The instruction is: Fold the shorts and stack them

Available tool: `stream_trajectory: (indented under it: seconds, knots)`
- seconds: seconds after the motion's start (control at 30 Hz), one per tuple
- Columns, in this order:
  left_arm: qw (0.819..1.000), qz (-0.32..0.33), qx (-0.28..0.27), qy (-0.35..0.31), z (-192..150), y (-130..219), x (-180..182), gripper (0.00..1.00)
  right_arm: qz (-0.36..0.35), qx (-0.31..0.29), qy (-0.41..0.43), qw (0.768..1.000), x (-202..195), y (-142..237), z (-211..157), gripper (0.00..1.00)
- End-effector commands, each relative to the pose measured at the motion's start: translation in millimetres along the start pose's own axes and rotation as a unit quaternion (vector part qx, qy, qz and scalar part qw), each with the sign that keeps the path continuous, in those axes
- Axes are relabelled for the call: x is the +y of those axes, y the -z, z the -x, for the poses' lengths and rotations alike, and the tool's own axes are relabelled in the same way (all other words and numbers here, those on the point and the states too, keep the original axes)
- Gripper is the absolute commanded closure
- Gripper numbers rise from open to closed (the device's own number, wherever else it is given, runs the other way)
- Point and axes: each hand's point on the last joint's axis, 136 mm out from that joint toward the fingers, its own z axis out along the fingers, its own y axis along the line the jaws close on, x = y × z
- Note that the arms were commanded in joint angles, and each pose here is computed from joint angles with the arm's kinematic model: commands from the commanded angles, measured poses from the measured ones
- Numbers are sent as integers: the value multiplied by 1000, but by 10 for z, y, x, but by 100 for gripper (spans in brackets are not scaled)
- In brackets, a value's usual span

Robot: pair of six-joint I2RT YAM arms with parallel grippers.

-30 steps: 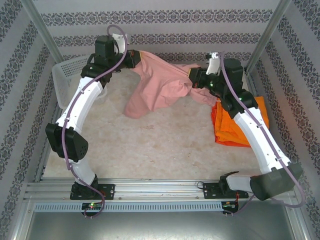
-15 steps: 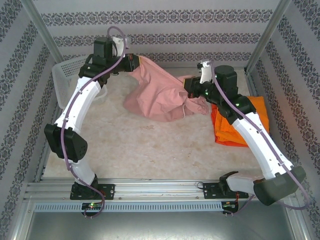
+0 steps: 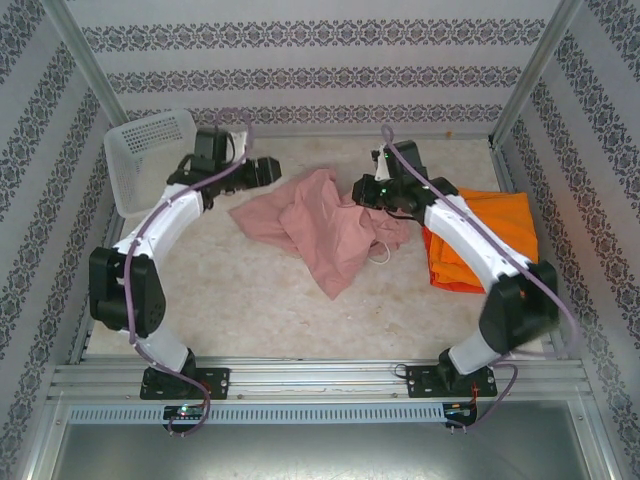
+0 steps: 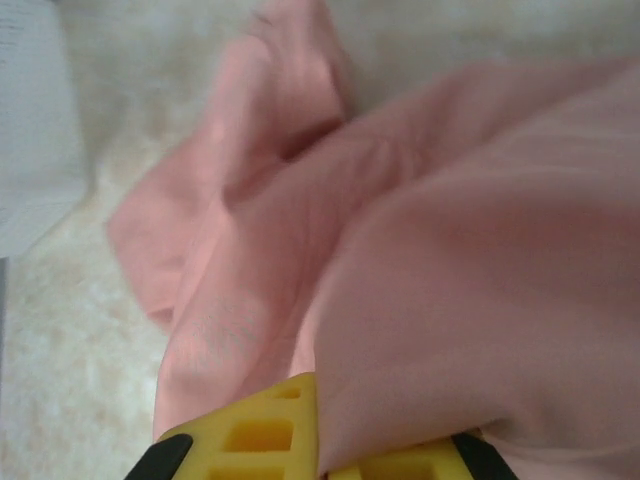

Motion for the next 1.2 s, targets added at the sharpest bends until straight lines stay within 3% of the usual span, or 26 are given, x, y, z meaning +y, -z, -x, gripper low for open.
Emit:
stream_trajectory:
  seconds: [0.0, 0.23, 0.43, 0.6, 0.83, 0.97, 1.17]
  knots:
    - [993, -73, -34, -89, -83, 139, -702, 27, 23, -11, -49, 998, 93, -90, 247, 92]
    - [972, -62, 70, -216, -1141, -154, -1010, 27, 23, 17, -96, 995, -117, -476, 331, 87]
    - [940, -39, 151, -305, -1741, -416, -1095, 38, 26, 21, -122, 992, -267, -561, 369, 80]
    - [915, -36, 210, -342, -2167, -573, -1118, 45, 39, 30, -133, 990, -293, -549, 385, 62]
    - [884, -6, 265, -385, -2561, -702, -1039, 52, 44, -7, -105, 993, -290, -96, 539, 41]
    - [875, 14, 280, -394, -2695, -798, -969, 56, 33, -40, -95, 994, -394, 264, 585, 26]
    - [865, 67, 290, -404, -2746, -922, -755, 63, 29, -84, -95, 991, -553, 715, 595, 18]
